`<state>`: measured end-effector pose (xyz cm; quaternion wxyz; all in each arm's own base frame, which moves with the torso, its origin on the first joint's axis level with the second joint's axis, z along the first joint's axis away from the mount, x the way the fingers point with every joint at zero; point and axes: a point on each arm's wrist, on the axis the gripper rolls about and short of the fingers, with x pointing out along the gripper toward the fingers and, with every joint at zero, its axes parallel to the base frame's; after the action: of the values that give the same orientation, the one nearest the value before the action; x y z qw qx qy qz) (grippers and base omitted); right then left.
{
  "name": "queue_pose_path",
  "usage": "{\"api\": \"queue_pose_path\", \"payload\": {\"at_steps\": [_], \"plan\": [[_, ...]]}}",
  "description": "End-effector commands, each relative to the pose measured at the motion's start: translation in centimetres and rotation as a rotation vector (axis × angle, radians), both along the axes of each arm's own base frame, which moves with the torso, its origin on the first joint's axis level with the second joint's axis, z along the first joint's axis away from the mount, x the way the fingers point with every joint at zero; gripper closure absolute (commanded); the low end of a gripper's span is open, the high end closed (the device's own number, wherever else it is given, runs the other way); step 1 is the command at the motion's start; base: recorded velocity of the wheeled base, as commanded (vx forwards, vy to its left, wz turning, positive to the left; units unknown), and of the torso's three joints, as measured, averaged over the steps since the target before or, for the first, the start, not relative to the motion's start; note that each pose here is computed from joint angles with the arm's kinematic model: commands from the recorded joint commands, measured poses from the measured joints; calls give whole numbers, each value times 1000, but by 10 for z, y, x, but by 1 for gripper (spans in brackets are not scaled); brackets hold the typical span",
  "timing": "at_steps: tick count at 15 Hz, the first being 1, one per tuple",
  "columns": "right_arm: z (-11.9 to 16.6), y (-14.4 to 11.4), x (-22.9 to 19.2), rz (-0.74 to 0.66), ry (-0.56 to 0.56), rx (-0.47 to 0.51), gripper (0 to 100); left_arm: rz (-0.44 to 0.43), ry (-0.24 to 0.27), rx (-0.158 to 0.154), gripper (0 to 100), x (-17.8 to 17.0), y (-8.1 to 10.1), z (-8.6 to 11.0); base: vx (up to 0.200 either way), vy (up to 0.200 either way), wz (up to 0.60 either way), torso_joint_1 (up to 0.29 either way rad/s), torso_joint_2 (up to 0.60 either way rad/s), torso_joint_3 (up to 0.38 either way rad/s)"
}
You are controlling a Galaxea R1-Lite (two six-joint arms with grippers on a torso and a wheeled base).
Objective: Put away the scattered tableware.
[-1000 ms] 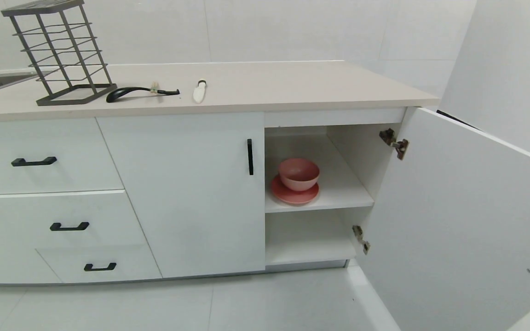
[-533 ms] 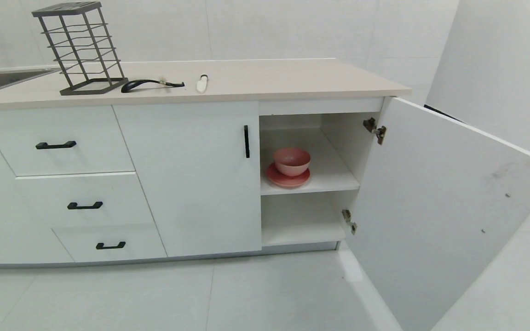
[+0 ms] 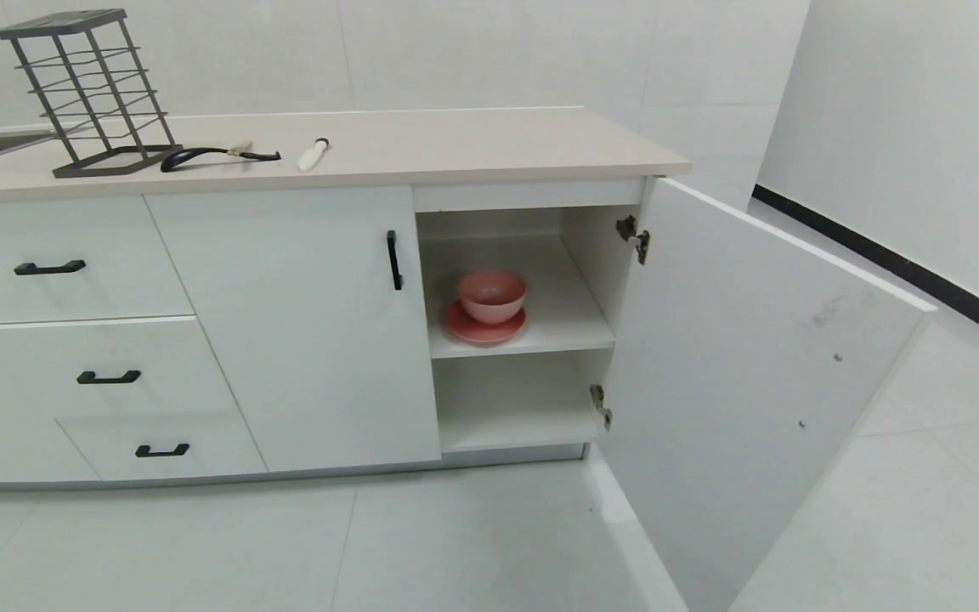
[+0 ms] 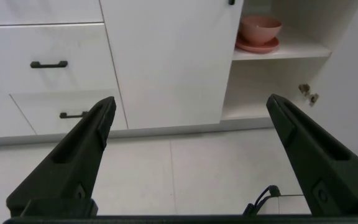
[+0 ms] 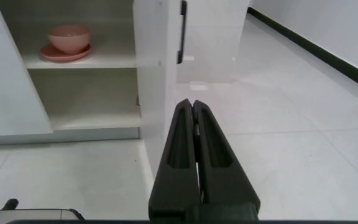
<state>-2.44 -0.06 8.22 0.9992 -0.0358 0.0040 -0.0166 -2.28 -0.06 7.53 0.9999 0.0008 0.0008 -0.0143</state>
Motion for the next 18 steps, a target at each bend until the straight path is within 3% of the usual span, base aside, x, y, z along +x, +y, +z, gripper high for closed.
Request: {"api": "queue_pose_path", "payload": {"at_steps": [1, 6, 8, 10, 14, 18], "plan": [[0, 0, 0, 0, 2, -1, 100, 1, 0, 0, 0, 0, 0, 0, 0, -200, 0, 2, 2, 2], [-1, 0, 2, 21, -39, 7, 100, 1, 0, 0, 0, 0, 0, 0, 0, -200, 0, 1, 2, 3], [32, 1, -4, 19, -248, 2, 100, -1, 0, 0, 0, 0, 0, 0, 0, 0, 0, 0, 0, 0], [64, 4, 9, 127, -158, -11, 100, -1, 0, 0, 0, 0, 0, 0, 0, 0, 0, 0, 0, 0], [114, 7, 88, 264, 78, 5, 100, -1, 0, -2, 0, 0, 0, 0, 0, 0, 0, 0, 0, 0], [98, 15, 166, 312, 204, -40, 100, 1, -2, -2, 0, 0, 0, 0, 0, 0, 0, 0, 0, 0]]}}
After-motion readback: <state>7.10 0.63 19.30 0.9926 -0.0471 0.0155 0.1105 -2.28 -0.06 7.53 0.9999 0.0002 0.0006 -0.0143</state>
